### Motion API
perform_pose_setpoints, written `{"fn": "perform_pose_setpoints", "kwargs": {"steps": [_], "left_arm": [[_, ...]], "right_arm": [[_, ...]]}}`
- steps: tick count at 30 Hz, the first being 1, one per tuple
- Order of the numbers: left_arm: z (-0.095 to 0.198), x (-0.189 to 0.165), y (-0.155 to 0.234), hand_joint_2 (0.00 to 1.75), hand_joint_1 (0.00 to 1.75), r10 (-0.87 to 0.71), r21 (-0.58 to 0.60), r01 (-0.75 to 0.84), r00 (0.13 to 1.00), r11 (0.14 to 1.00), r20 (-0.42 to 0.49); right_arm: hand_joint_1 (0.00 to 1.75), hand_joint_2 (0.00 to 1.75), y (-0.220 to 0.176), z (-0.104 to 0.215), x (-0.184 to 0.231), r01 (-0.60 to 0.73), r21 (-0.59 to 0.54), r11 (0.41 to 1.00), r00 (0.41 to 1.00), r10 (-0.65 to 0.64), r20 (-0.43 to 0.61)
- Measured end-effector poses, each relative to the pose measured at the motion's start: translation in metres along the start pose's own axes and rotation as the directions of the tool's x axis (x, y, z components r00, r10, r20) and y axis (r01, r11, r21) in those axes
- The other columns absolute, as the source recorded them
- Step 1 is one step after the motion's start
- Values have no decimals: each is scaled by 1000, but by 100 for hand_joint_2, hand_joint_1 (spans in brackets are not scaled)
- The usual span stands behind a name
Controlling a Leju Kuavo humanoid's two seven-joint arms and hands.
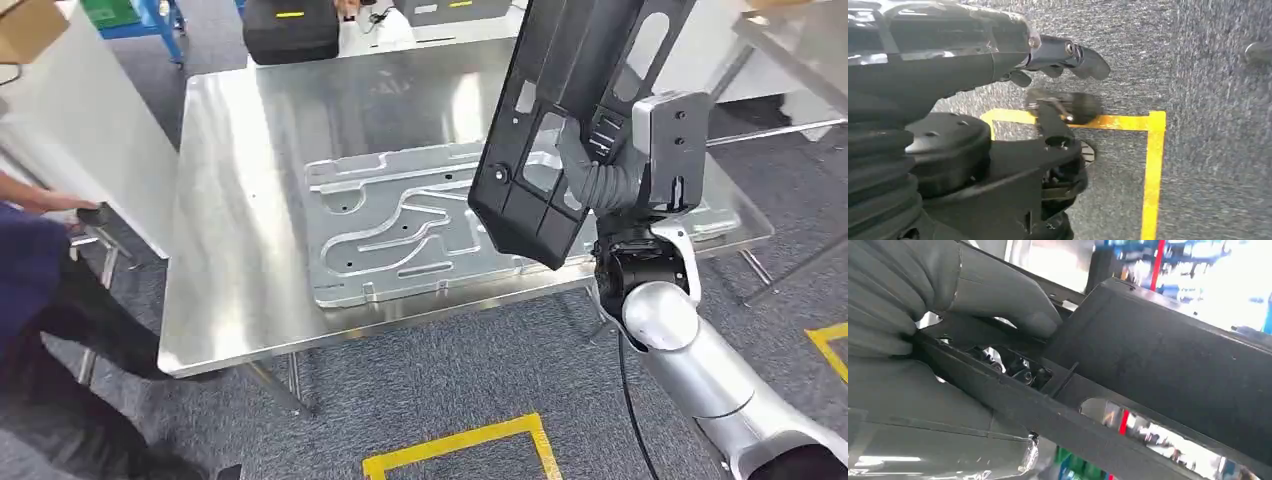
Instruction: Take the parts from the cabinet and place them on the table.
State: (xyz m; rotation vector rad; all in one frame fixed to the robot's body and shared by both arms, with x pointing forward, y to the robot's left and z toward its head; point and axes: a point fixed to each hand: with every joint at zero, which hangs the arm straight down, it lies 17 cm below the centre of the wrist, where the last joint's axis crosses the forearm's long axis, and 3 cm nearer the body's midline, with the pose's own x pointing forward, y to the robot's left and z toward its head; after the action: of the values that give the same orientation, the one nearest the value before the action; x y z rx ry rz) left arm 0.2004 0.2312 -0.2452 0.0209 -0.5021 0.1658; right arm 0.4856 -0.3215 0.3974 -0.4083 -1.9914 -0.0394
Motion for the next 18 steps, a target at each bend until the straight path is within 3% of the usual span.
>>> {"fn": "perform_pose_setpoints", "kwargs": {"steps": [10, 18], "left_arm": [[7, -30, -5, 175, 0, 4, -2, -4, 999, 1000, -44], [5, -20, -5, 175, 0, -11, -2, 11, 1000, 1000, -25]], "right_arm": [[175, 175, -15, -5, -10, -92, -38, 995, 996, 91, -23], [175, 175, -26, 1, -9, -222, -73, 972, 975, 224, 16]]}}
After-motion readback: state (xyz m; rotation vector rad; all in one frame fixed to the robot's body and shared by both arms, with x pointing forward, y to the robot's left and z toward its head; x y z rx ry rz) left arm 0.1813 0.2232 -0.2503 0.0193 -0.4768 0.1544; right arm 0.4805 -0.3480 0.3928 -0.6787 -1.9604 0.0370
